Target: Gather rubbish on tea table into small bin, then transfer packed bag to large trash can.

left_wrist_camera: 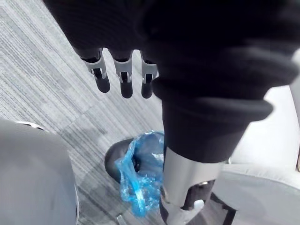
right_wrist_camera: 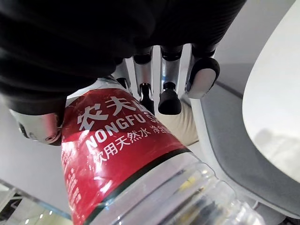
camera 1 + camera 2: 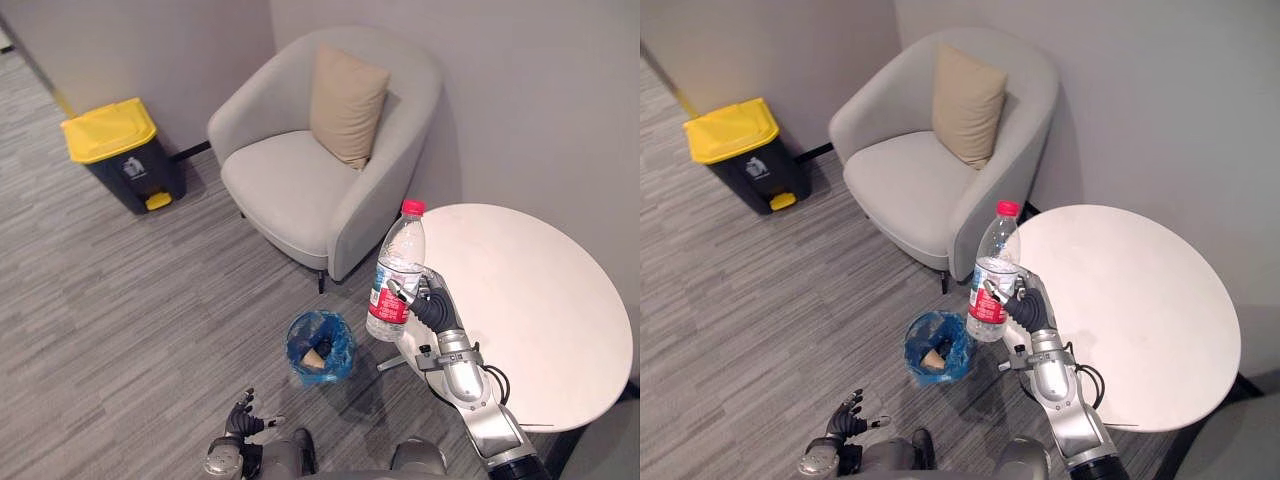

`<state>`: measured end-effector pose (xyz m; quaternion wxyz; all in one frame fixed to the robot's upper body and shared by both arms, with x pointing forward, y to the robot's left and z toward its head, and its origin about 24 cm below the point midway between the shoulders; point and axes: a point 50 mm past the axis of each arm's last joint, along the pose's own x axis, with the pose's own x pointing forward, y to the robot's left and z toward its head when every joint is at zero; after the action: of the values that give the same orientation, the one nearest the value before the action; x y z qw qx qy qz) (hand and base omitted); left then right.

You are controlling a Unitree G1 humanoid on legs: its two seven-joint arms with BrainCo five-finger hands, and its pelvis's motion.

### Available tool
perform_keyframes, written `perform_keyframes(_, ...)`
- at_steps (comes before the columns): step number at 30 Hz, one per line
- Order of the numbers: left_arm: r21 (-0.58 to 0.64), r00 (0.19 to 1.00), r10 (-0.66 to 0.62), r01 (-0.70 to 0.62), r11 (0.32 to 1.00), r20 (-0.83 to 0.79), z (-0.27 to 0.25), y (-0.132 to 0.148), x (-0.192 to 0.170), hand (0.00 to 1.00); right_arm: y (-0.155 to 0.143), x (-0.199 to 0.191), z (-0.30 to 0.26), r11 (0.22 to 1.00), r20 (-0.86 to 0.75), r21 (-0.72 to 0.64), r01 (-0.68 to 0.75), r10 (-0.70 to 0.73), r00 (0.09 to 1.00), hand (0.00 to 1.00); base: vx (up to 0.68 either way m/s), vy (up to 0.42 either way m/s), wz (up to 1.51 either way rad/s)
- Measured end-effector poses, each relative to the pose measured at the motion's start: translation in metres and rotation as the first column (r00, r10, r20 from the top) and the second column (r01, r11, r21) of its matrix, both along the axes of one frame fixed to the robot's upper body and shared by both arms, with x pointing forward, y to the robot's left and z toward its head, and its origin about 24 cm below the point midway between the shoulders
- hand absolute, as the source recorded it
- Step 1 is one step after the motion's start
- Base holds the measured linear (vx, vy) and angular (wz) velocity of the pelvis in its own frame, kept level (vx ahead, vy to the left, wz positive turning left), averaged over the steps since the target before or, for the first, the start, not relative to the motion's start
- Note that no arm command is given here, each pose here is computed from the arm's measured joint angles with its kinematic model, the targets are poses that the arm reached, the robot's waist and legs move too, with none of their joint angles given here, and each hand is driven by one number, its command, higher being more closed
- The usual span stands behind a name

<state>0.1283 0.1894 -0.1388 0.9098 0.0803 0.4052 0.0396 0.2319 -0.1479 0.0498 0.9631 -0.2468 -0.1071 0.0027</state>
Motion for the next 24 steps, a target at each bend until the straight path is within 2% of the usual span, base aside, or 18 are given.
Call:
perform_keyframes(14,-0.024,1.000,0.002,-0.002,1.000,0.004,0.000,-0.007,0.001,0.00,-0.010,-0.006,-0.006,0.999,-0.032,-0.045,0.021,-0.022,0.999,1.00,0.03,-0.054,0.18)
perform_keyframes(19,-0.027,0.996,0.024,-0.021,0.999,0.087,0.011,-0.004,0.032,0.00,0.010,0.025,0.013,0.989,0.026,-0.085,-0.120,0.123,0.992,1.00,-0.17,-0.008,0.24)
perform_keyframes(24,-0.033,0.986,0.073,-0.069,0.997,0.149,0.021,0.005,0.050,0.00,0.018,0.040,0.024,0.968,0.047,-0.155,-0.199,0.208,0.977,1.00,-0.24,-0.038,0.32)
